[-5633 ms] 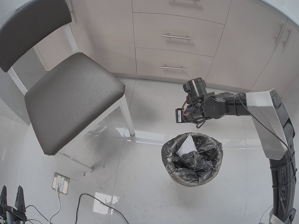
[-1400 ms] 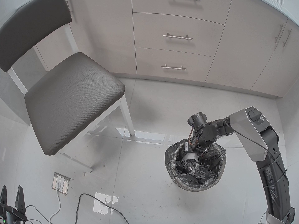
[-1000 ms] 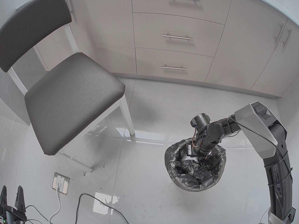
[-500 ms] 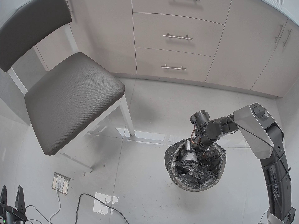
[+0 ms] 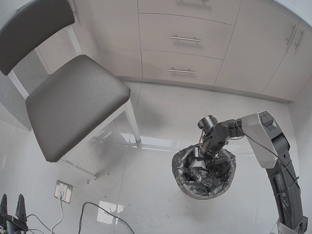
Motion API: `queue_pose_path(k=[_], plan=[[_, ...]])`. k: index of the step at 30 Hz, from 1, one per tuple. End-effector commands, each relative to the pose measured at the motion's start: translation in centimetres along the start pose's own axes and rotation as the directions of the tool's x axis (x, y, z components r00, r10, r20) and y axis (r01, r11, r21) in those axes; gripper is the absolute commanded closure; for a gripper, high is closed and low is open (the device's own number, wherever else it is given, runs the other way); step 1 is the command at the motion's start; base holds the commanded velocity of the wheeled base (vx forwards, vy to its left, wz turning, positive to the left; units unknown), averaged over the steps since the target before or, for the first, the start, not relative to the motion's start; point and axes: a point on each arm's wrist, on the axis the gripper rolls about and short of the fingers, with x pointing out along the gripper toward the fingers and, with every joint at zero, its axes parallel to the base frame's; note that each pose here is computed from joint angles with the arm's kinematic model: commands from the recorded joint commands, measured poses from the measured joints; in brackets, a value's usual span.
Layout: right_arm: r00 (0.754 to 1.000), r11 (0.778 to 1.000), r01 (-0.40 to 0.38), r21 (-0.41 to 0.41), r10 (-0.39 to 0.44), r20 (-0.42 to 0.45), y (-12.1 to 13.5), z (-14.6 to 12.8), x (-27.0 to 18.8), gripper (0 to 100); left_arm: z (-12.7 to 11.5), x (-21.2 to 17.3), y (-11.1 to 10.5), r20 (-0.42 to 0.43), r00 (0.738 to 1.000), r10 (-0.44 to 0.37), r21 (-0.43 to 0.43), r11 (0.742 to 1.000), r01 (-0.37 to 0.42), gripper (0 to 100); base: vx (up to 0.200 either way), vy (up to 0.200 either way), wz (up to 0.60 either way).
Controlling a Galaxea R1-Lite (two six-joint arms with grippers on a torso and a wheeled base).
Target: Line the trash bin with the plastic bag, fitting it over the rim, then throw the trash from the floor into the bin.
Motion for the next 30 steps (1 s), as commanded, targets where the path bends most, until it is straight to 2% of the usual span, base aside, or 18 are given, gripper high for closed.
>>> queue_pose_path(k=[1, 4, 6, 8, 10, 22, 30], plan=[[0.999, 1.000, 0.020, 0.005, -0.020, -0.047, -0.5, -0.6, 2.3, 100, 0.0, -0.1, 0.0, 0.014, 1.000, -0.002, -0.004, 1.000, 0.002, 0, 0.000, 0.000, 0.00], [0.990, 0.999, 0.051, 0.007, -0.050, -0.129, -1.2, -2.0, 4.2, 100, 0.0, -0.1, 0.0, 0.014, 1.000, -0.001, -0.004, 1.000, 0.001, 0, 0.000, 0.000, 0.00], [0.988, 0.998, 0.059, 0.007, -0.057, -0.145, -1.4, -2.4, 4.6, 100, 0.0, -0.1, 0.0, 0.014, 1.000, -0.002, -0.004, 1.000, 0.002, 0, 0.000, 0.000, 0.00], [0.972, 0.996, 0.088, 0.005, -0.085, -0.220, -1.9, -3.7, 6.0, 100, 0.0, -0.1, 0.0, 0.014, 1.000, -0.002, -0.004, 1.000, 0.002, 0, 0.000, 0.000, 0.00], [0.964, 0.995, 0.100, 0.005, -0.096, -0.248, -2.0, -4.3, 6.5, 100, 0.0, -0.1, 0.0, 0.014, 1.000, -0.002, -0.004, 1.000, 0.002, 0, 0.000, 0.000, 0.00], [0.962, 0.995, 0.104, -0.009, -0.102, -0.255, -1.7, -4.5, 6.5, 100, 0.0, -0.1, 0.0, 0.014, 1.000, -0.002, -0.004, 1.000, 0.002, 0, 0.000, 0.000, 0.00], [0.975, 0.996, 0.083, -0.011, -0.084, -0.208, -0.8, -3.2, 4.1, 100, 0.0, -0.1, 0.0, 0.014, 1.000, -0.002, -0.004, 1.000, 0.002, 0, 0.000, 0.000, 0.00]])
